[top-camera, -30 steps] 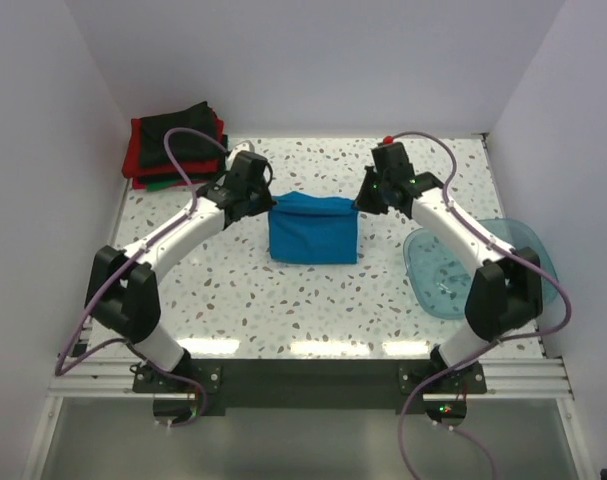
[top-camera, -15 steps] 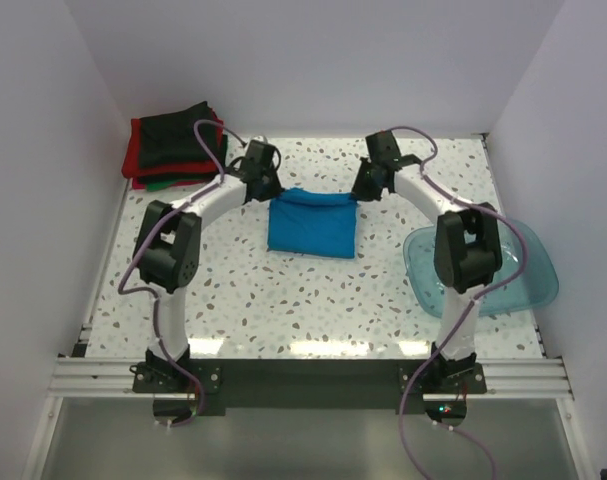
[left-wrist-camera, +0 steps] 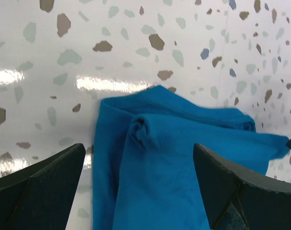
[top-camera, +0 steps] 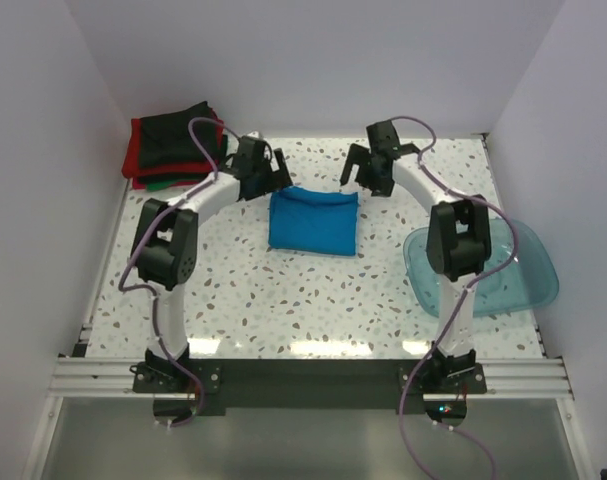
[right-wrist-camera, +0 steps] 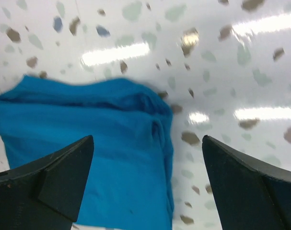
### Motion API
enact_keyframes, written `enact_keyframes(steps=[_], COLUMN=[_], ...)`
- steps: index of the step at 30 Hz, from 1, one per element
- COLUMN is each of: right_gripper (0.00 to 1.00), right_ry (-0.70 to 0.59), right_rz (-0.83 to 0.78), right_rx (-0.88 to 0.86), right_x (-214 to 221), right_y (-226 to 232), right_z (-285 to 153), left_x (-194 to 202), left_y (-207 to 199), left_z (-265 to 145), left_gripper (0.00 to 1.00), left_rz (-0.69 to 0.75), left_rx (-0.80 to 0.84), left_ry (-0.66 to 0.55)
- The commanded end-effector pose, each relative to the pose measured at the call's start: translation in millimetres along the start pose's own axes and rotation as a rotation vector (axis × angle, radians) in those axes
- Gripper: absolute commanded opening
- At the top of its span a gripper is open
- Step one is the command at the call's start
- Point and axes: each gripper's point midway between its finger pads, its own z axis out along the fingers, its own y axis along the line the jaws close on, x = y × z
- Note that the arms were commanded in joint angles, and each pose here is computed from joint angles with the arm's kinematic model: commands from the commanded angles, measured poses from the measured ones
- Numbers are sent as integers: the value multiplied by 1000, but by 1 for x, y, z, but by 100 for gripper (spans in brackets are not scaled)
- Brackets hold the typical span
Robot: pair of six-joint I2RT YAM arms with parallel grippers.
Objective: Fold and stack the t-shirts
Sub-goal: Fold the tshirt, then neatly place the folded tshirt to the corner
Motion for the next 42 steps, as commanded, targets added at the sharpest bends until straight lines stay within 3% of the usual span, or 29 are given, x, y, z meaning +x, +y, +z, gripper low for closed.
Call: enact_keyframes(steps=[1,3,5,10,15,18,23,29,31,36,39,40,42], right_gripper=[99,99,99,99,99,99,99,99,99,99,99,99,99], right_ry=[-49,-88,-68,44,114,107,113,-58,-37,-39,-89,-154,-170], right_rz=[-42,-59,-104,-262,-344,-304,-295,-223,-219,-240,-231,-235,-215], right_rx=[-28,-129,-204,-485,-527,-566,-504,-552,-620,-576,-546,-575,-516], right_x=[5,5,28,76,98,85,72,9,9,11,3,-11,-5], right_y=[-5,9,14,76,121,147,152,171,178,164,152,159,139], right_z=[-48,-74,-73,-81,-57,-41,6,29,27,18,-11,-42,-49], left_x=[3,27,38,65,75,73,74,79,81,85,89,94,101], left_y=[-14,-6,-1,13,27,27,28,29,28,33,36,42,46], left_z=[-30,-35,-43,-48,-49,-48,-35,-16,-11,5,15,21,22], left_gripper=[100,100,100,100,100,100,100,97,95,86,77,74,69], left_rz=[50,62,69,79,74,77,93,103,114,127,154,173,201], left_rx=[110,127,128,114,70,69,52,49,56,31,9,-22,-82], left_ry=[-7,50,63,101,111,108,134,165,175,202,209,220,237])
